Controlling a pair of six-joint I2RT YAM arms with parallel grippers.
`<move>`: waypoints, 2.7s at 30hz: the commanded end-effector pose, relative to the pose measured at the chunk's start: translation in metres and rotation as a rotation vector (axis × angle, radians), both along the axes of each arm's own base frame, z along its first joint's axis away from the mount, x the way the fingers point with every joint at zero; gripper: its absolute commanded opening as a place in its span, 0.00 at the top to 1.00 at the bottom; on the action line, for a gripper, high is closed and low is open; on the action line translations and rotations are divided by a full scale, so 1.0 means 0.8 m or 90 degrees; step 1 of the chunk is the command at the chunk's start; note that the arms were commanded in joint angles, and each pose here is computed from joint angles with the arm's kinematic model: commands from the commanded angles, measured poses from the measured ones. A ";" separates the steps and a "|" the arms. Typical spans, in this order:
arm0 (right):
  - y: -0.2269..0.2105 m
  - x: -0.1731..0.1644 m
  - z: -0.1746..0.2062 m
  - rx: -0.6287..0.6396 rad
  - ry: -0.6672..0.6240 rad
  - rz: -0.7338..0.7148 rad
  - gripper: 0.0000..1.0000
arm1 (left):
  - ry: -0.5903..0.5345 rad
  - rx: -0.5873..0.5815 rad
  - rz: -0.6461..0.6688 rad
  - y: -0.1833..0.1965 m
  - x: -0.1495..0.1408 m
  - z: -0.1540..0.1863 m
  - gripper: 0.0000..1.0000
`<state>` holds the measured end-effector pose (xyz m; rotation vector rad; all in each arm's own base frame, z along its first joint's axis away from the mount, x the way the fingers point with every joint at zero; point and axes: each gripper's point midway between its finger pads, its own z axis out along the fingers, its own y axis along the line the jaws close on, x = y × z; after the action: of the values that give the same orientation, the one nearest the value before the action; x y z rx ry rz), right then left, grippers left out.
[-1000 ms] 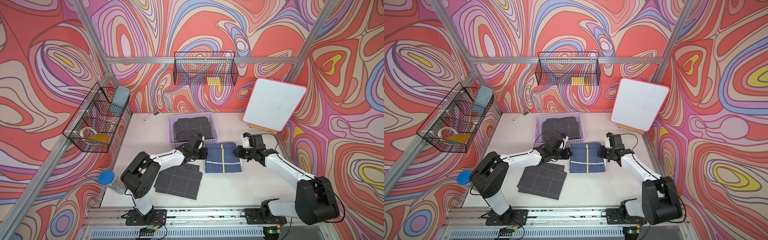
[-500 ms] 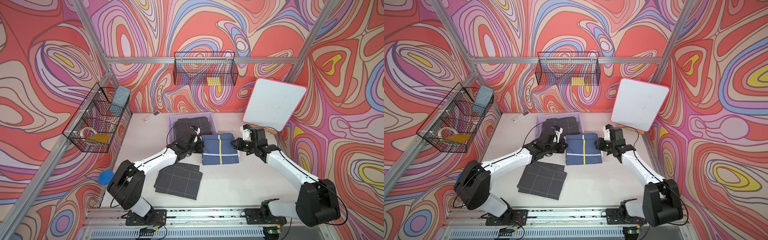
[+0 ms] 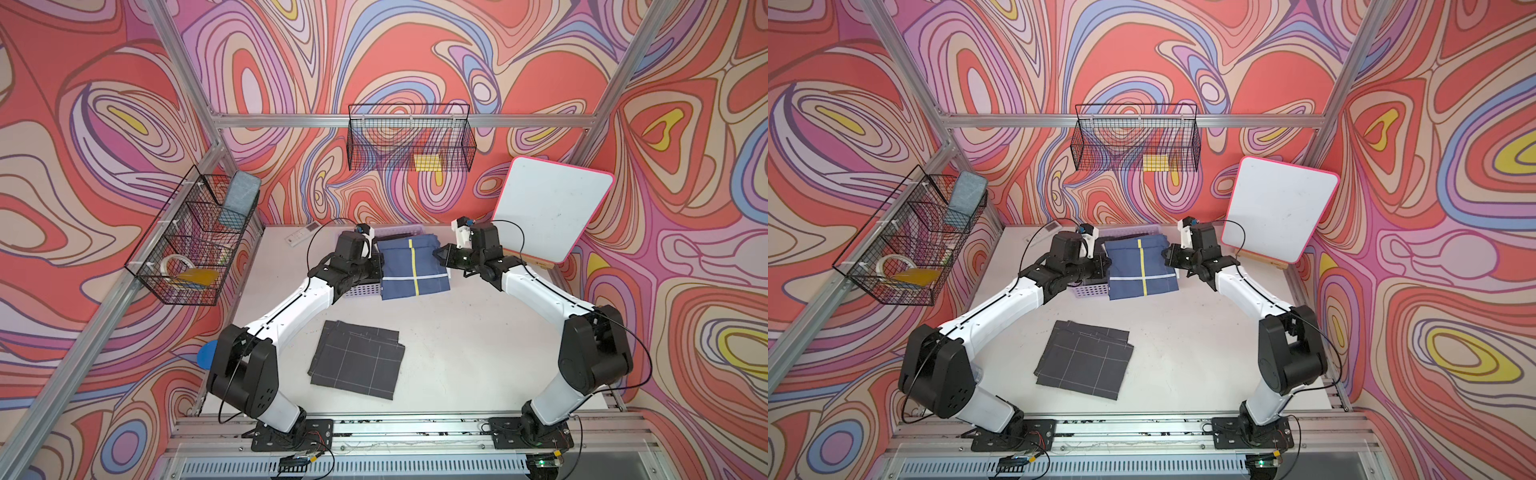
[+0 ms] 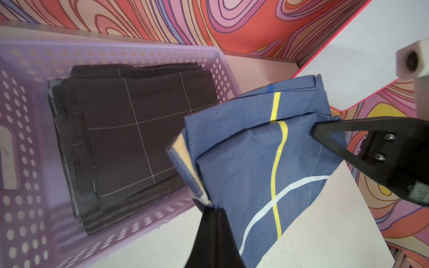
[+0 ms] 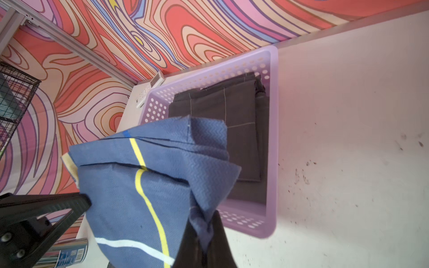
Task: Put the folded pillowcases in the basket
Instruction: Place the pillowcase in the basket.
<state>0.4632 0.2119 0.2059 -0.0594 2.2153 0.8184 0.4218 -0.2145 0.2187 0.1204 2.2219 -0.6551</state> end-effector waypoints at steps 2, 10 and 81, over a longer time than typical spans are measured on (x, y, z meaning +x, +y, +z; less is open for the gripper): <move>0.023 0.035 0.002 0.009 -0.017 0.010 1.00 | 0.006 0.009 -0.016 0.011 0.022 -0.005 1.00; 0.053 0.090 -0.022 0.025 -0.019 0.023 1.00 | 0.013 0.009 0.006 0.034 0.067 -0.020 1.00; 0.081 0.109 -0.044 0.031 0.028 0.024 0.48 | 0.114 -0.001 0.090 0.113 0.107 -0.074 0.10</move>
<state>0.5593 0.2764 0.1282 -0.0047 2.3141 0.9082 0.5112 -0.1307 0.1173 -0.0979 2.4627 -0.6167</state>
